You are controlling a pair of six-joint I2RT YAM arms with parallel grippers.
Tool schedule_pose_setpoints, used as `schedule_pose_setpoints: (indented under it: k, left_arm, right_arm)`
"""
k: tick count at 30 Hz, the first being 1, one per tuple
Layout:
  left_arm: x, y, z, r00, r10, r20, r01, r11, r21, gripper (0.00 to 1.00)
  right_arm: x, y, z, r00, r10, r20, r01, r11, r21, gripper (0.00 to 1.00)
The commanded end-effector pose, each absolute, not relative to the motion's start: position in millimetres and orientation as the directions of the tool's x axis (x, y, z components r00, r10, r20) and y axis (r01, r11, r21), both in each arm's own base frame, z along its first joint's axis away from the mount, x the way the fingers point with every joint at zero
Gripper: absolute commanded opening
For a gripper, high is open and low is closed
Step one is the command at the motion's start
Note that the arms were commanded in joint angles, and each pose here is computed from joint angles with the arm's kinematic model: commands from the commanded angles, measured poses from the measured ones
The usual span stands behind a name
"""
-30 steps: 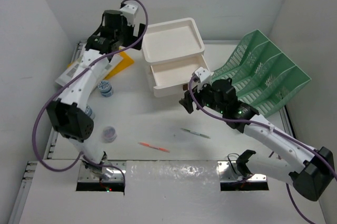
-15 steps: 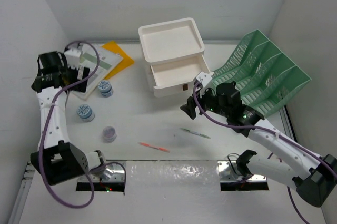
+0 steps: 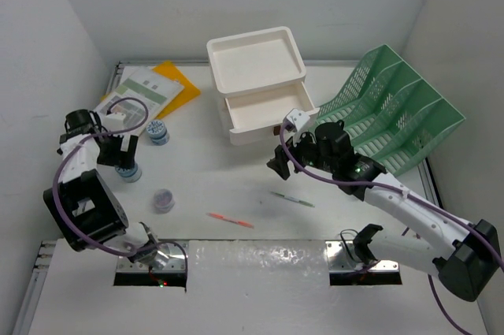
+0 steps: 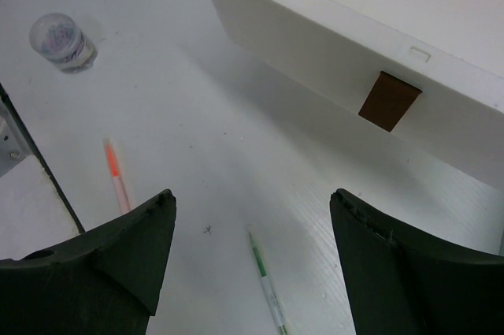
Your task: Organize the desk
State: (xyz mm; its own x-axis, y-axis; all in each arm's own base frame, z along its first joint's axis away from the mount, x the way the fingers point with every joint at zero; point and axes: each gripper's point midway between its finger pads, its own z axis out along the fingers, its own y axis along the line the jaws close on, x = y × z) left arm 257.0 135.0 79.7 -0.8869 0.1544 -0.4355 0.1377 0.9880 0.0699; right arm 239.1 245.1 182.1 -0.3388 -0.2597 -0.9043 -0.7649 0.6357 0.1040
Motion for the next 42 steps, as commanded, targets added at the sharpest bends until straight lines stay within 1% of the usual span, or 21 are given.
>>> schedule_pose_setpoints:
  k: [1, 3, 6, 11, 12, 14, 15, 17, 18, 21, 24, 26, 28, 29, 30, 32, 33, 35, 36, 39, 42]
  left_arm:
    - [273.3, 139.4, 73.7, -0.853, 0.178, -0.491, 0.159, 0.984, 0.080, 1.00]
    - [274.3, 139.5, 65.4, -0.861, 0.167, -0.480, 0.155, 0.986, 0.064, 1.00]
    - [274.0, 133.9, 50.9, -0.875, 0.144, -0.462, 0.157, 0.988, 0.011, 0.94]
    - [267.9, 134.2, 38.7, -0.881, 0.143, -0.450, 0.148, 0.989, 0.023, 0.78]
    - [269.3, 134.8, 37.5, -0.878, 0.146, -0.456, 0.149, 0.988, 0.030, 0.71]
    - [271.4, 136.2, 37.0, -0.877, 0.148, -0.456, 0.149, 0.988, 0.035, 0.63]
    - [273.2, 137.2, 37.5, -0.878, 0.147, -0.456, 0.148, 0.988, 0.034, 0.52]
    - [272.9, 138.2, 37.8, -0.878, 0.146, -0.456, 0.145, 0.989, 0.037, 0.41]
    - [273.1, 138.3, 39.9, -0.873, 0.149, -0.464, 0.145, 0.988, 0.045, 0.26]
    - [274.3, 137.9, 53.1, -0.856, 0.161, -0.491, 0.148, 0.987, 0.065, 0.00]
    - [279.0, 134.1, 81.2, -0.821, 0.187, -0.539, 0.170, 0.982, 0.082, 0.00]
    - [279.3, 124.8, 100.1, -0.802, 0.186, -0.568, 0.187, 0.981, 0.057, 0.00]
    - [292.3, 116.0, 141.5, -0.736, 0.206, -0.644, 0.214, 0.974, 0.067, 0.00]
    - [291.9, 104.7, 152.4, -0.730, 0.214, -0.650, 0.238, 0.970, 0.051, 0.00]
    - [300.3, 99.3, 183.0, -0.681, 0.227, -0.696, 0.245, 0.967, 0.076, 0.00]
    - [306.5, 66.0, 210.3, -0.625, 0.266, -0.734, 0.327, 0.943, 0.063, 0.00]
    - [311.3, 53.7, 239.1, -0.572, 0.279, -0.772, 0.342, 0.936, 0.085, 0.00]
    - [315.7, 9.2, 267.3, -0.486, 0.318, -0.814, 0.451, 0.889, 0.078, 0.00]
    - [317.3, -4.3, 294.0, -0.438, 0.309, -0.844, 0.465, 0.881, 0.082, 0.00]
    - [323.4, -52.0, 335.5, -0.353, 0.317, -0.880, 0.542, 0.836, 0.084, 0.00]
    - [324.7, -95.6, 353.4, -0.312, 0.331, -0.891, 0.618, 0.782, 0.074, 0.00]
  right_arm:
    - [246.5, 253.3, 207.6, -0.297, -0.205, -0.933, -0.763, 0.639, 0.102, 0.77]
    - [247.5, 253.0, 209.3, -0.295, -0.206, -0.933, -0.760, 0.642, 0.099, 0.77]
    - [248.7, 251.8, 207.4, -0.299, -0.213, -0.930, -0.755, 0.649, 0.095, 0.77]
    - [249.2, 251.9, 208.5, -0.297, -0.210, -0.932, -0.753, 0.652, 0.093, 0.77]
    - [250.2, 251.4, 207.1, -0.295, -0.211, -0.932, -0.749, 0.656, 0.089, 0.77]
    - [251.8, 250.8, 206.6, -0.294, -0.214, -0.932, -0.745, 0.662, 0.083, 0.77]
    - [253.1, 250.5, 207.0, -0.294, -0.213, -0.932, -0.742, 0.665, 0.082, 0.77]
    - [253.1, 252.3, 208.4, -0.293, -0.211, -0.933, -0.746, 0.660, 0.085, 0.77]
    - [252.4, 253.8, 208.2, -0.291, -0.211, -0.933, -0.750, 0.656, 0.086, 0.77]
    - [251.9, 253.3, 207.8, -0.293, -0.209, -0.933, -0.748, 0.657, 0.088, 0.77]
    - [251.6, 250.9, 204.8, -0.294, -0.209, -0.932, -0.743, 0.664, 0.085, 0.77]
    - [253.2, 247.4, 202.6, -0.297, -0.212, -0.931, -0.730, 0.679, 0.078, 0.77]
    - [254.0, 244.3, 201.7, -0.300, -0.212, -0.930, -0.718, 0.692, 0.074, 0.77]
    - [253.6, 242.4, 200.3, -0.308, -0.214, -0.927, -0.712, 0.698, 0.075, 0.77]
    - [254.6, 240.0, 199.9, -0.313, -0.212, -0.926, -0.702, 0.708, 0.075, 0.77]
    - [255.6, 235.8, 199.6, -0.320, -0.214, -0.923, -0.686, 0.725, 0.070, 0.78]
    - [256.7, 230.9, 196.5, -0.332, -0.222, -0.917, -0.666, 0.743, 0.061, 0.79]
    - [257.5, 226.4, 198.3, -0.336, -0.221, -0.916, -0.650, 0.758, 0.056, 0.80]
    - [259.4, 221.7, 197.4, -0.342, -0.223, -0.913, -0.632, 0.774, 0.047, 0.81]
    - [260.3, 215.1, 207.2, -0.323, -0.215, -0.922, -0.613, 0.789, 0.031, 0.82]
    - [259.1, 219.1, 235.4, -0.270, -0.177, -0.946, -0.635, 0.771, 0.037, 0.85]
